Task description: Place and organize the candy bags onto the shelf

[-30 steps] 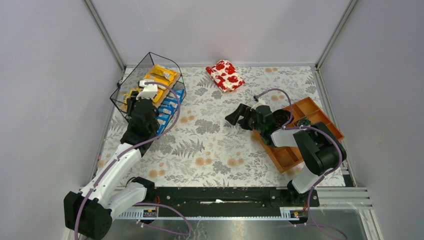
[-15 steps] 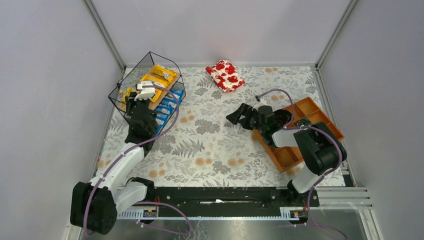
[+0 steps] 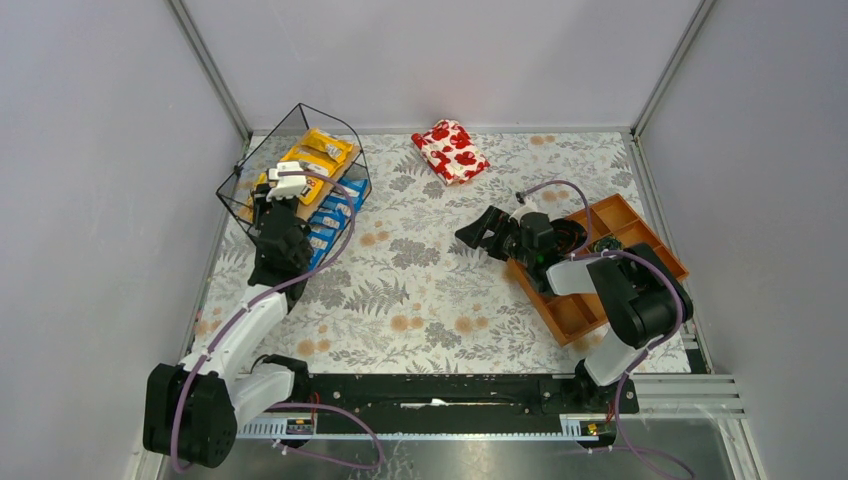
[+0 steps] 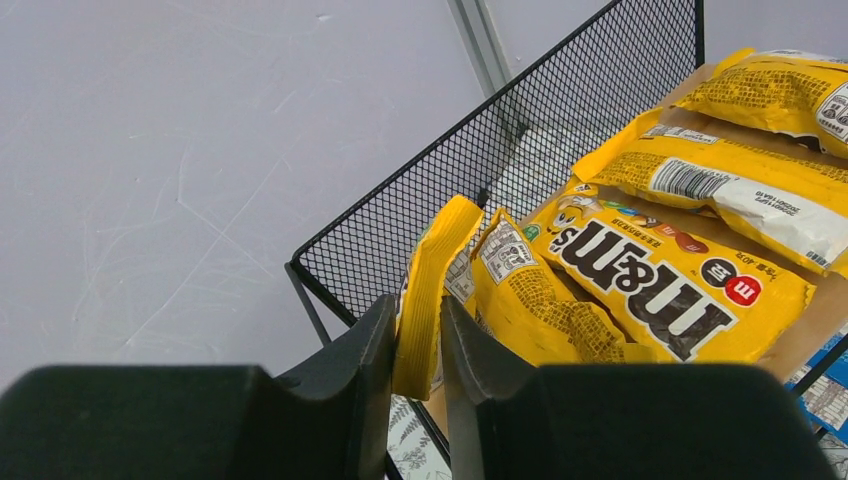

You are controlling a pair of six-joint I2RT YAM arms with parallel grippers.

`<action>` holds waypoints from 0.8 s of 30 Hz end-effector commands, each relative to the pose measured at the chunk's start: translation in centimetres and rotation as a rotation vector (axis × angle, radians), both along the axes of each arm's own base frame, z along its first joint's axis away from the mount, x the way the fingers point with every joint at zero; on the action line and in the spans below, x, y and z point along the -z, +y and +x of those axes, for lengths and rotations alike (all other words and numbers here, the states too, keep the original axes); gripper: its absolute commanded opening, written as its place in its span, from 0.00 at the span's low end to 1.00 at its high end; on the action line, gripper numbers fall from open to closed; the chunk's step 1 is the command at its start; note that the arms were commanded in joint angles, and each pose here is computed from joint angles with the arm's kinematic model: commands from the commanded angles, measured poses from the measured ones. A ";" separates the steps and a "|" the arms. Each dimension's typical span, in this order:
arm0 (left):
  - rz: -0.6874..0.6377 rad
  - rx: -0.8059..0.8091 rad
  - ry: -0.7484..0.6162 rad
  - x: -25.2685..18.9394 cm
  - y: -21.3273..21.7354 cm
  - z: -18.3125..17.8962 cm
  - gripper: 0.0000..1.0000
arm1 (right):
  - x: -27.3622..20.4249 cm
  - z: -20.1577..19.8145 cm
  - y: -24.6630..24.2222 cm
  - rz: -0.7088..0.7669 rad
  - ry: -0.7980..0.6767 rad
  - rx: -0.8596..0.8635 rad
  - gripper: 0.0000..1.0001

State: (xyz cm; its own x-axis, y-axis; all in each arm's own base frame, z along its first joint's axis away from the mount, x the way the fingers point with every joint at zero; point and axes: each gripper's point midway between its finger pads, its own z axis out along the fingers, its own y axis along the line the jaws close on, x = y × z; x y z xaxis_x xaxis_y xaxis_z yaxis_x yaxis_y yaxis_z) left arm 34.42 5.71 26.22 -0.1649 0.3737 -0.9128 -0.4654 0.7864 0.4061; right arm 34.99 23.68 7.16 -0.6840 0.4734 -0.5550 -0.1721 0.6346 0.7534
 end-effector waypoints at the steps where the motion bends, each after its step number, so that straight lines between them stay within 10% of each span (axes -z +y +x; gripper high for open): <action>1: -0.045 0.035 0.068 2.3 -0.6 0.5 0.27 | -0.9 0.4 0.1 0.037 -0.035 -0.010 1.00; 15: -0.133 0.198 0.075 1.2 -3.3 0.7 0.67 | -0.9 0.4 0.1 0.046 -0.031 -0.012 1.00; 24: -0.300 0.329 0.049 -2.7 -6.1 0.5 0.74 | -0.7 0.4 0.3 0.048 -0.028 -0.018 1.00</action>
